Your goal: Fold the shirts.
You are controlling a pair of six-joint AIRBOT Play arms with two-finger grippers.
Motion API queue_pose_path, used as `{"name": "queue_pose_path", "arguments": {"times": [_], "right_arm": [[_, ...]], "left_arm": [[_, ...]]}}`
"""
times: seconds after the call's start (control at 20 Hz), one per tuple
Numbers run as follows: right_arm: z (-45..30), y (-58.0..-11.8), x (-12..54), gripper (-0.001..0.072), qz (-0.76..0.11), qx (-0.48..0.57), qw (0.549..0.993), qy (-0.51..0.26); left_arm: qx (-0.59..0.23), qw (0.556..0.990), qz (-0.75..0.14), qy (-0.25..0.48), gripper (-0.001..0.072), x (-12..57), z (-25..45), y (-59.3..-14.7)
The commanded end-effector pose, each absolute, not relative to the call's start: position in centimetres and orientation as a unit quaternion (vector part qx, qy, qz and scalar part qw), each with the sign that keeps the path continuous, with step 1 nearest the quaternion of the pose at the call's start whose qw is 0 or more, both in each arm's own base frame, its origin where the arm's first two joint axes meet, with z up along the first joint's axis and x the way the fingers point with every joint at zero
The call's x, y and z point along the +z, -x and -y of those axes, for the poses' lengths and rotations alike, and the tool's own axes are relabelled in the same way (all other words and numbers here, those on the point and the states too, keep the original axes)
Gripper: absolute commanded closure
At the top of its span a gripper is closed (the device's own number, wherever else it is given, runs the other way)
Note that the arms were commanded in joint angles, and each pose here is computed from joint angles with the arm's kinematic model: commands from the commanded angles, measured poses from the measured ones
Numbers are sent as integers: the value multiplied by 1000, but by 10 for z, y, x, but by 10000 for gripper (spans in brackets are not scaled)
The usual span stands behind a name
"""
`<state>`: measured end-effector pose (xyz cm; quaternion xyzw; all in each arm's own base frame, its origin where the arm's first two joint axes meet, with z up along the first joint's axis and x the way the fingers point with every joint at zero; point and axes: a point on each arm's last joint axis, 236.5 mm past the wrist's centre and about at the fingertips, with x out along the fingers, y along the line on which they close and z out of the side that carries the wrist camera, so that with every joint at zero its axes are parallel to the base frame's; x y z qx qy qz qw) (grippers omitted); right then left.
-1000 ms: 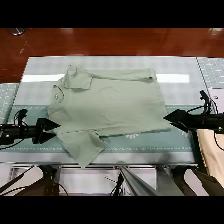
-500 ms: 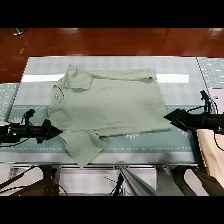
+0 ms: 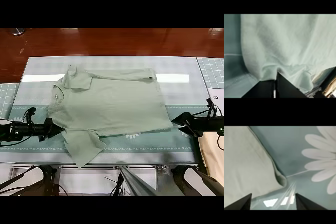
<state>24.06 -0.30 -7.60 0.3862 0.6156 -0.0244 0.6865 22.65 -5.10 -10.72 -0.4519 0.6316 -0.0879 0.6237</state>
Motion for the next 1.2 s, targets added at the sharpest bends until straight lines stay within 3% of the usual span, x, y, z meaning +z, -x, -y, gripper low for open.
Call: {"name": "queue_pose_path", "arguments": {"times": [0.0, 0.2, 0.35, 0.4, 0.45, 0.5, 0.6, 0.7, 0.85, 1.0, 1.15], "right_arm": [[-6, -241, -93, 94, -632, -7, 655, -414], [-23, -273, -93, 94, -592, 30, 652, -473], [-44, -280, -104, 100, -609, 44, 655, -446], [-49, -285, -105, 233, -611, 49, 660, -435], [-55, -290, -102, 537, -612, 60, 664, -424], [-60, -296, -96, 691, -612, 74, 672, -411], [-67, -310, -72, 692, -612, 111, 681, -387], [-67, -339, -22, 693, -595, 153, 703, -358], [-48, -406, 104, 693, -504, 171, 794, -294], [-36, -429, 268, 693, -364, 181, 887, -218], [-42, -379, 379, 693, -270, 184, 937, -124]], "left_arm": [[-88, 624, -631, 453, 683, -107, 51, -227], [-88, 624, -631, 453, 683, -107, 51, -227], [-88, 624, -631, 453, 683, -107, 51, -227], [-89, 623, -631, 453, 683, -107, 52, -227], [-92, 621, -633, 453, 683, -106, 53, -226], [-94, 620, -633, 454, 683, -105, 54, -225], [-107, 629, -624, 451, 684, -93, 52, -235], [-144, 663, -570, 464, 684, -45, 48, -276], [-221, 778, -356, 468, 685, 122, 33, -369], [-235, 895, -184, 333, 686, 296, 21, -386], [-165, 961, -117, 189, 686, 398, 14, -343]]}}
